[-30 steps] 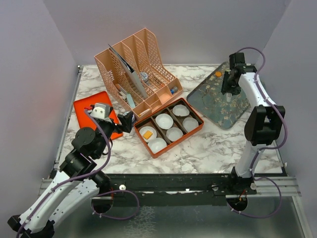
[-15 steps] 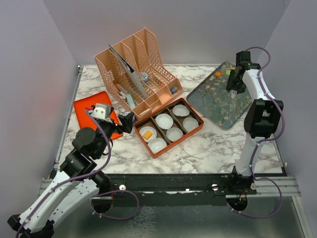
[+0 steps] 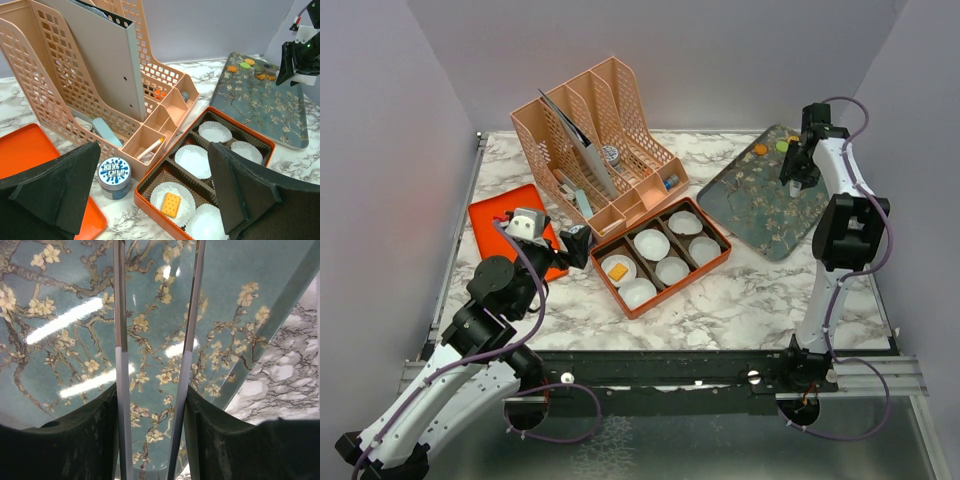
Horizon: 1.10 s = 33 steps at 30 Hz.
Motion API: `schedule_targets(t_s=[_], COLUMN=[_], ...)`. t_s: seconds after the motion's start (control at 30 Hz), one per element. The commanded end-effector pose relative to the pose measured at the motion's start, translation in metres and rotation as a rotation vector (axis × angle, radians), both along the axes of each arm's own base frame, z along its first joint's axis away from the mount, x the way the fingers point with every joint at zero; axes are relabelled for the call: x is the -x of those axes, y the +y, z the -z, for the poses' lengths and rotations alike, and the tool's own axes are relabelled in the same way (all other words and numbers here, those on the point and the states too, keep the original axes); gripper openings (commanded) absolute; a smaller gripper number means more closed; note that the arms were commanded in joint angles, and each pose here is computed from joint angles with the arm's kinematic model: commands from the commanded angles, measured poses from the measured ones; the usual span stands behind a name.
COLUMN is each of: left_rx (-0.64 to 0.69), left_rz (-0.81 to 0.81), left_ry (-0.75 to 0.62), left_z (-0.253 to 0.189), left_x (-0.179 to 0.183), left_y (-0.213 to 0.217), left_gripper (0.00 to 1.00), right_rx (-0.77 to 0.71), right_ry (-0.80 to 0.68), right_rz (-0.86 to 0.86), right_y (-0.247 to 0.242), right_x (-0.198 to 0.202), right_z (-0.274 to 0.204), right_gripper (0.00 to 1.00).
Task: Pack the cookies
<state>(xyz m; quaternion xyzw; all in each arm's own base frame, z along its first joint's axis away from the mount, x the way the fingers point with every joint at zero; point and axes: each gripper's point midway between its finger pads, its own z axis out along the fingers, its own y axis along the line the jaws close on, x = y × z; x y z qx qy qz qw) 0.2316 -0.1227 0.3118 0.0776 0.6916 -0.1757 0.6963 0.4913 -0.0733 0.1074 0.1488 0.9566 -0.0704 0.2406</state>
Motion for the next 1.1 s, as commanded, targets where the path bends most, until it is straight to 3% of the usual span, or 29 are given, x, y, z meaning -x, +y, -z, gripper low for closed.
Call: schedule_targets(t_s=[0.0,0.37,0.77,1.07], left_rx=[-0.005,-0.007,-0.004,-0.004], left_rz=[-0.011,-0.010,-0.009,-0.019], left_ry=[-0.012,-0.011,-0.013,-0.014], left_z=[0.000,0.000,0.000,-0.001], left_x=[-0.002,-0.003,-0.002,-0.003], left_y=[0.001,0.000,0.001,0.003], left_gripper=[0.99,0.99,0.99,0.99], right_rx=[-0.032,-0.047,-0.072,-0.109], right_ry=[-0.004,0.027,0.009,-0.013], right_rz=[-0.028,-0.026,-0.044,-0.068], right_y=[0.002,0.000,0.007,0.020], right_x=[-0.009,-0.010,0.003,0.028], right_z=[0.003,0.019,0.000,-0.015], right_gripper=[0.50,0.48,0.25,0.17])
